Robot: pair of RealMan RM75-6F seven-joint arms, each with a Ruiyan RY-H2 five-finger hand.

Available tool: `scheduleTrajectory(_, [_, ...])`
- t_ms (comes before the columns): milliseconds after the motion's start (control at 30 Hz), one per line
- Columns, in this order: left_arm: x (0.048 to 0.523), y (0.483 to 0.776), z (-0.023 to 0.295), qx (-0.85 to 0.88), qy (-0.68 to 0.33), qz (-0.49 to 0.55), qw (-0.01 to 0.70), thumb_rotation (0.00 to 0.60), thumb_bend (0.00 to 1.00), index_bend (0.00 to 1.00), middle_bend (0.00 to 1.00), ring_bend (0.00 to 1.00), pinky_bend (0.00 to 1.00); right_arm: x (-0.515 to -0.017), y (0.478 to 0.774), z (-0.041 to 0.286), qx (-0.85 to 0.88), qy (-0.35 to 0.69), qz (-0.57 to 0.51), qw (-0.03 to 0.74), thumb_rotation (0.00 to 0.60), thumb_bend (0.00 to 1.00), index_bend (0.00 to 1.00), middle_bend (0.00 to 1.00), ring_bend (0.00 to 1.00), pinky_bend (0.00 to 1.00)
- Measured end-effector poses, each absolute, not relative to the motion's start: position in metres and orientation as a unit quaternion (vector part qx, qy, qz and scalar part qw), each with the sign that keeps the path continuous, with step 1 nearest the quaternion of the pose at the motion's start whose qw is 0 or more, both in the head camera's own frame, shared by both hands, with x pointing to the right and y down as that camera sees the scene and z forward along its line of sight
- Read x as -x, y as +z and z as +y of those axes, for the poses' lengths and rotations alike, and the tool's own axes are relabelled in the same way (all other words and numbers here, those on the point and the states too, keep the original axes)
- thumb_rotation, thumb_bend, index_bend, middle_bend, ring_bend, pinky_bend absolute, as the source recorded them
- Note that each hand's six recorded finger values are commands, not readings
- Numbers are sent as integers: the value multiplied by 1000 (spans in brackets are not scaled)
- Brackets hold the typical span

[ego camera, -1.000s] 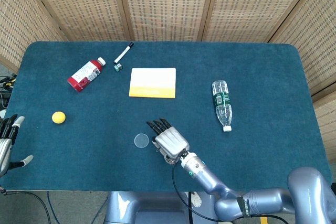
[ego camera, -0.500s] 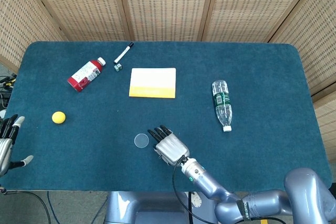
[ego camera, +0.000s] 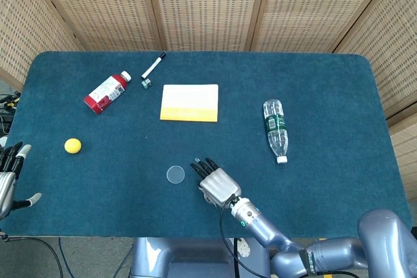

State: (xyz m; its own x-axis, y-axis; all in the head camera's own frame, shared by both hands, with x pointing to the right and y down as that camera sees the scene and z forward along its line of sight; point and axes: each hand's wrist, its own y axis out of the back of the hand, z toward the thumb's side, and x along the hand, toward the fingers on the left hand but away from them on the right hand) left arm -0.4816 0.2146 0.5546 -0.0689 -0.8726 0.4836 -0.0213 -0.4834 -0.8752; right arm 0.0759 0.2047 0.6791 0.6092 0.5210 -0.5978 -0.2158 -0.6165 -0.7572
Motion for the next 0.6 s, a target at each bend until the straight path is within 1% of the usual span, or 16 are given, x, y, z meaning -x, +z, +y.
scheduleTrajectory(33, [482,555,215,591,-626,378,340,600,0,0,0,0,0,-77,679,205,789,432,-96,425,600,338,513,0,0,8])
scheduleTrajectory(67, [482,554,215,591,-626,378,340,600,0,0,0,0,0,-77,680,204,790,433,-96,424,600,297,482,0,0,8])
scheduleTrajectory(133, [482,555,215,591,-626,378,340,600,0,0,0,0,0,-79,679,203,791,434,-97,419,600,264,455,0,0,8])
scheduleTrajectory(400, [482,555,214,592,-626,378,339,600,0,0,0,0,0,-81,672,197,794,432,-110,413,600,256,451,0,0,8])
scheduleTrajectory(600, [482,555,214,592,-625,379,339,600,0,0,0,0,0,-87,650,181,797,421,-146,408,600,257,451,0,0,8])
